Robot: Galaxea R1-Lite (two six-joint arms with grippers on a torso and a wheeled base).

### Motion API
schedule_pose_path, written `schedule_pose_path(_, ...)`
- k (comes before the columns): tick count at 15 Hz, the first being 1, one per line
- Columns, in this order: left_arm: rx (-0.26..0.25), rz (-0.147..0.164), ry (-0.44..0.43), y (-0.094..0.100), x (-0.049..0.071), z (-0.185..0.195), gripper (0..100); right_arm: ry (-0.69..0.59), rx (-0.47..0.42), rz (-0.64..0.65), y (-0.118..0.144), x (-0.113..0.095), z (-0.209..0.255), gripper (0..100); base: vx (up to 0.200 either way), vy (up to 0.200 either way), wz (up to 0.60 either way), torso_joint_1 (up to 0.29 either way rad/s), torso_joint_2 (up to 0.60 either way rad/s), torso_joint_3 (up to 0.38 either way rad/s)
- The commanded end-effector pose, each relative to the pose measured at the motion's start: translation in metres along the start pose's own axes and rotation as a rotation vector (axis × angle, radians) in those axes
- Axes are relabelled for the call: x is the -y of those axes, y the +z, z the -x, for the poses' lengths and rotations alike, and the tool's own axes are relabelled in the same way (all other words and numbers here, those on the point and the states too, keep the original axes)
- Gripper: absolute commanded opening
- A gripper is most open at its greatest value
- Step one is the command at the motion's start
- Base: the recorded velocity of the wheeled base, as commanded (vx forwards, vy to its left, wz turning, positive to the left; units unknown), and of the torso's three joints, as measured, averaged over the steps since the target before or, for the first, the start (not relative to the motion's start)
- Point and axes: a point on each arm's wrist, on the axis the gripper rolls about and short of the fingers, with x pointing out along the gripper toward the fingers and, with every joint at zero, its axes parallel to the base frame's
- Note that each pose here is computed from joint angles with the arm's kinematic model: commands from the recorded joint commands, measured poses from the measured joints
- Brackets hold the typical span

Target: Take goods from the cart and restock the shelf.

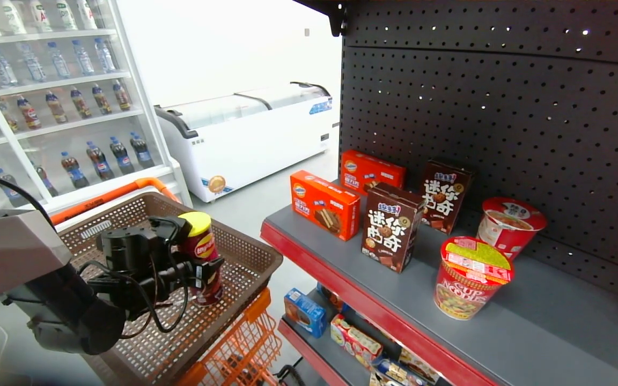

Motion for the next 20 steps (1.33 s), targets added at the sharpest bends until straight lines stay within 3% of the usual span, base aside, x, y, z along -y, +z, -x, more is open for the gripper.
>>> schedule_pose_path(1, 0.000, -0.001, -0.001, 0.001, 0.000, -0.001, 0, 0.001, -0.001, 0.000, 0.000, 0.000, 0.000, 100, 0.000, 0.000, 0.00, 0.000, 0.00, 0.000)
schedule_pose_path(4, -0.015, -0.012, 0.012, 0.000, 0.006, 0.005, 0, 0.001, -0.001, 0.000, 0.000, 0.000, 0.000, 100, 0.000, 0.000, 0.00, 0.000, 0.00, 0.000)
schedule_pose_path(6, 0.008, -0.011, 0.067, 0.010, 0.007, 0.018, 0, 0.001, -0.001, 0.000, 0.000, 0.000, 0.000, 100, 0.000, 0.000, 0.00, 0.000, 0.00, 0.000)
schedule_pose_path(7, 0.029, -0.010, 0.081, 0.020, 0.006, 0.028, 0, 0.001, -0.001, 0.000, 0.000, 0.000, 0.000, 100, 0.000, 0.000, 0.00, 0.000, 0.00, 0.000)
schedule_pose_path(9, 0.018, -0.008, 0.069, 0.041, 0.007, 0.041, 0, 0.001, -0.001, 0.000, 0.000, 0.000, 0.000, 100, 0.000, 0.000, 0.00, 0.000, 0.00, 0.000)
schedule_pose_path(12, 0.070, -0.017, 0.028, 0.080, 0.009, 0.057, 0, 0.001, -0.001, 0.000, 0.000, 0.000, 0.000, 100, 0.000, 0.000, 0.00, 0.000, 0.00, 0.000)
schedule_pose_path(15, 0.105, -0.015, 0.006, 0.094, 0.019, 0.072, 0, 0.001, -0.001, 0.000, 0.000, 0.000, 0.000, 100, 0.000, 0.000, 0.00, 0.000, 0.00, 0.000)
schedule_pose_path(17, 0.168, -0.032, -0.012, 0.109, 0.027, 0.092, 0, 0.001, -0.001, 0.000, 0.000, 0.000, 0.000, 100, 0.000, 0.000, 0.00, 0.000, 0.00, 0.000)
schedule_pose_path(18, 0.174, -0.032, -0.014, 0.115, 0.029, 0.100, 0, 0.001, -0.001, 0.000, 0.000, 0.000, 0.000, 100, 0.000, 0.000, 0.00, 0.000, 0.00, 0.000)
schedule_pose_path(20, 0.130, -0.029, -0.019, 0.122, 0.031, 0.121, 0, 0.001, -0.001, 0.000, 0.000, 0.000, 0.000, 100, 0.000, 0.000, 0.00, 0.000, 0.00, 0.000)
